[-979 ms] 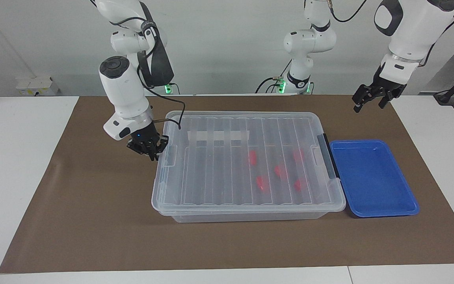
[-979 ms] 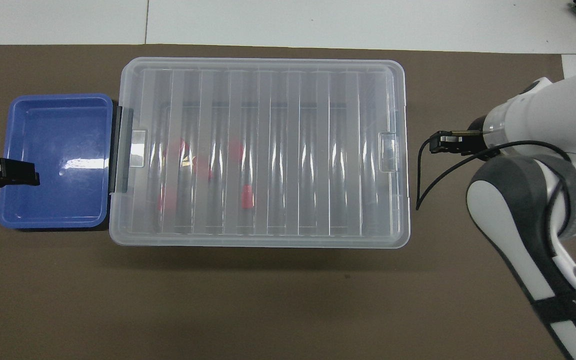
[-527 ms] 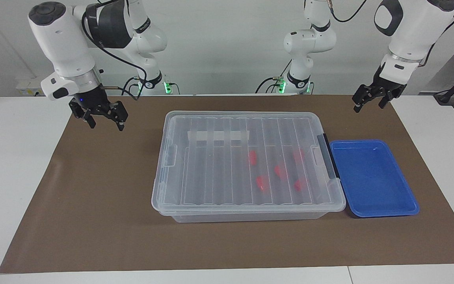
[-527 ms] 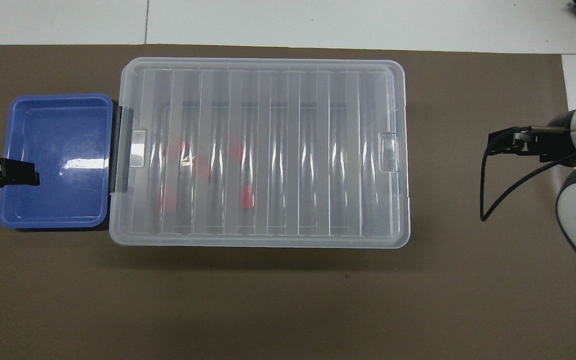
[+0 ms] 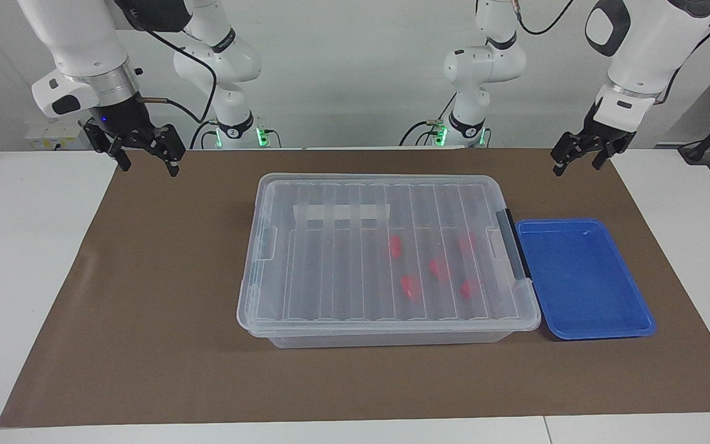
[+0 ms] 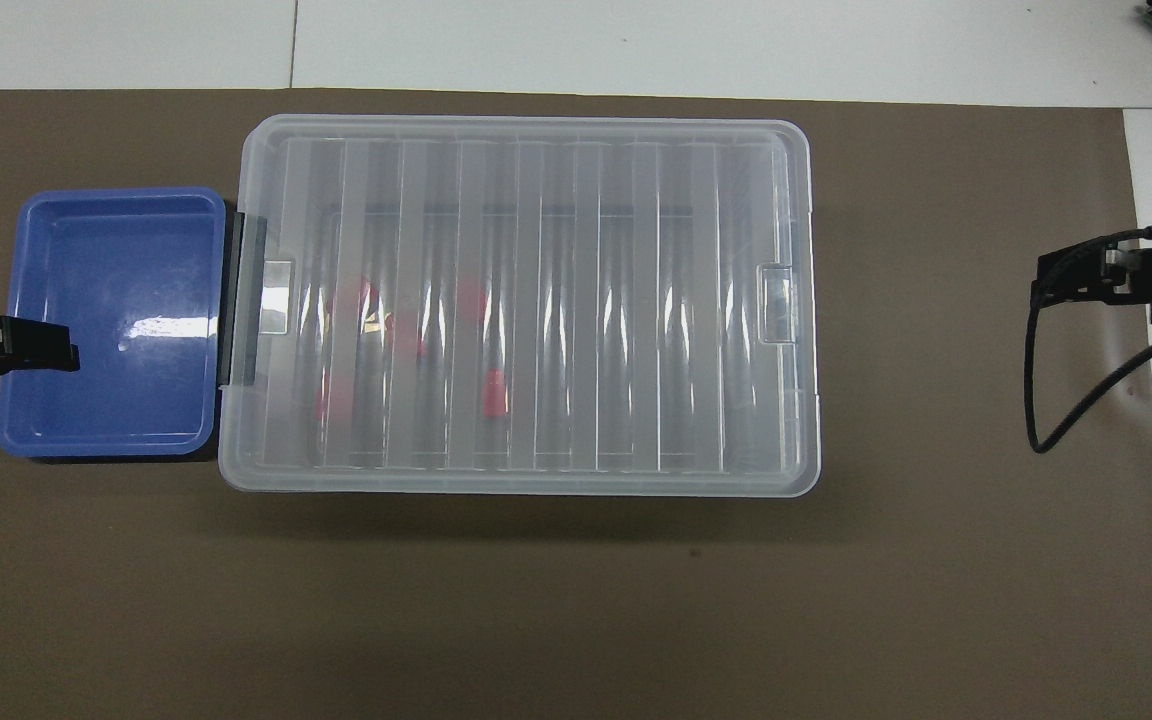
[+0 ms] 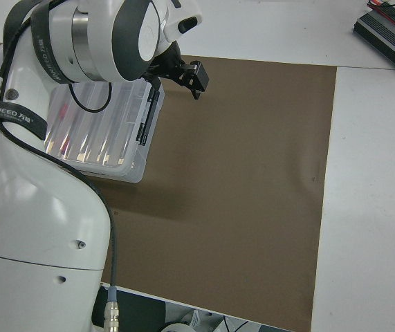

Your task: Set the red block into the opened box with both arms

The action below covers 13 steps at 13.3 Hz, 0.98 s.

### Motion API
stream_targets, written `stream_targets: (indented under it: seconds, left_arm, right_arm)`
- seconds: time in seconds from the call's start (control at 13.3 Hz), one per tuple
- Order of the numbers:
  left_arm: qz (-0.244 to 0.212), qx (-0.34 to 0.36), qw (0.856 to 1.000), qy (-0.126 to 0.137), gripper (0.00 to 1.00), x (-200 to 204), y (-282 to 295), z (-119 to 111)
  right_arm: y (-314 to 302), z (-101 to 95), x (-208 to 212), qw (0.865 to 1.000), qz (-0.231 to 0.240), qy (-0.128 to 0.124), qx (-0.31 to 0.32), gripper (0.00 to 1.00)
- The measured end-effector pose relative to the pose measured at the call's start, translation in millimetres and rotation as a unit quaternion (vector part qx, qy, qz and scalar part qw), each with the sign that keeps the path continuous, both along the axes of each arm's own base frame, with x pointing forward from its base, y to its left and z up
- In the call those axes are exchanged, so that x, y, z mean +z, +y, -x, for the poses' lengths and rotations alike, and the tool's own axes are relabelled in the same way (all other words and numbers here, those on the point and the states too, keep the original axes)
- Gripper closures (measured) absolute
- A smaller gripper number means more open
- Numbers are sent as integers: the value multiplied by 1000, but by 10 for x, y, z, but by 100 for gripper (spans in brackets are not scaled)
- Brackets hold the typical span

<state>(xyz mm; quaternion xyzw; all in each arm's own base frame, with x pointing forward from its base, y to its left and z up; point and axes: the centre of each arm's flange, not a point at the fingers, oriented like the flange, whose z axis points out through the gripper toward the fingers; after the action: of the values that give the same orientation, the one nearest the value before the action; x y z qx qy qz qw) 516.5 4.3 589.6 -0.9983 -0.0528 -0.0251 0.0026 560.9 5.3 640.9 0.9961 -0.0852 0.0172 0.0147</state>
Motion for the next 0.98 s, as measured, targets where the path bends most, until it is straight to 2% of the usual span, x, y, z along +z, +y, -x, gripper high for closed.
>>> stream_targets:
  seconds: [0.3, 0.98]
  left_arm:
    - [0, 0, 1000, 0, 0, 0, 0, 0]
    - [0, 0, 1000, 0, 0, 0, 0, 0]
  right_arm:
    - [-205, 69, -121, 999, -2, 40, -20, 0]
    - [-133, 73, -121, 999, -2, 40, -13, 0]
